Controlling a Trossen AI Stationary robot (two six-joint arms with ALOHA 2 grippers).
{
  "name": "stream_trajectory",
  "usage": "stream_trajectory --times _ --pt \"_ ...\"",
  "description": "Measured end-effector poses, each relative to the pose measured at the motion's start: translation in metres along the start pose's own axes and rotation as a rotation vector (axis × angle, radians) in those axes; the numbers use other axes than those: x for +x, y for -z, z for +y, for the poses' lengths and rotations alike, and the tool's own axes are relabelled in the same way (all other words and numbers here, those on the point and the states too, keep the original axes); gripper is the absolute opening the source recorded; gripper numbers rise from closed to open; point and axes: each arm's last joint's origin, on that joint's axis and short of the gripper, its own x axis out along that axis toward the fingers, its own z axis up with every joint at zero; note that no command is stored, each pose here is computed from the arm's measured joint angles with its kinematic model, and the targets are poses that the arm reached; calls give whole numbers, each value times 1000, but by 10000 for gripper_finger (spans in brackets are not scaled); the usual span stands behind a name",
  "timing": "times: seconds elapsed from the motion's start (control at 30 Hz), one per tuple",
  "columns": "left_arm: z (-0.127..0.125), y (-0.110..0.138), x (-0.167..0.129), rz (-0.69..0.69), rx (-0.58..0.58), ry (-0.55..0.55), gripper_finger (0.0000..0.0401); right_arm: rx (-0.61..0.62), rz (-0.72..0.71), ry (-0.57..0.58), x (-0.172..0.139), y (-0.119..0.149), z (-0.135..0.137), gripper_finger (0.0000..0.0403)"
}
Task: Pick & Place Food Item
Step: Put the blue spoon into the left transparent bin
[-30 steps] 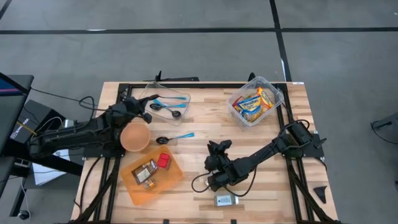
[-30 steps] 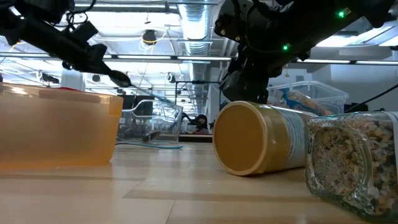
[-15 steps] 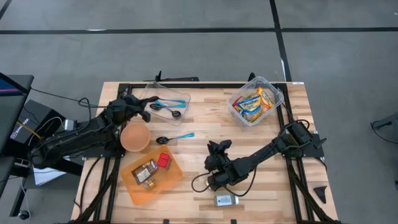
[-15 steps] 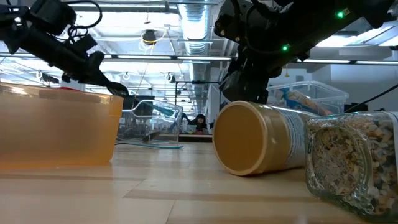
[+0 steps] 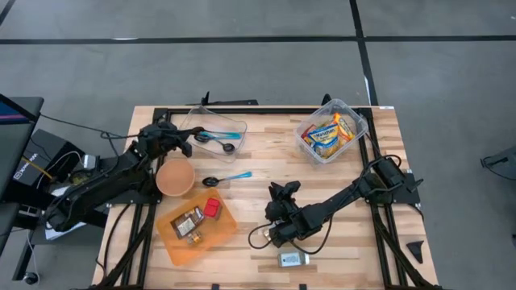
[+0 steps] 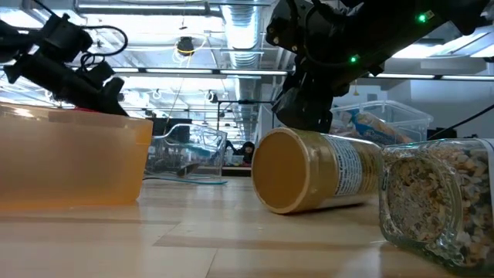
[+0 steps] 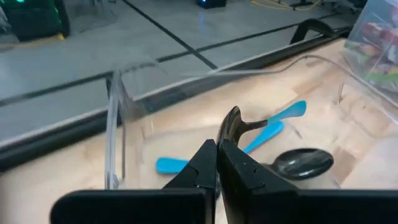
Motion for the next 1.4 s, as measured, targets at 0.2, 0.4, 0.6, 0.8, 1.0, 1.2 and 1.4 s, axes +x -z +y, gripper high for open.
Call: stream_trajectory --times 0.2,0.4,0.6,0.8,1.0,1.2,1.4 --pt "9 6 5 13 -32 16 0 0 1 0 0 0 0 92" --pt "12 7 8 23 -43 39 0 17 8 2 3 0 -1 92" --pt "12 7 9 25 -42 41 0 17 20 -18 5 1 -1 92" --pt "12 7 9 26 -42 41 0 17 20 -21 5 1 -1 92" --pt "12 7 9 24 -42 41 13 17 20 -21 5 1 -1 92" --pt "12 6 9 16 -41 39 44 17 21 -21 5 1 -1 92" --pt "12 6 9 9 -40 40 75 19 27 -29 7 1 -1 92"
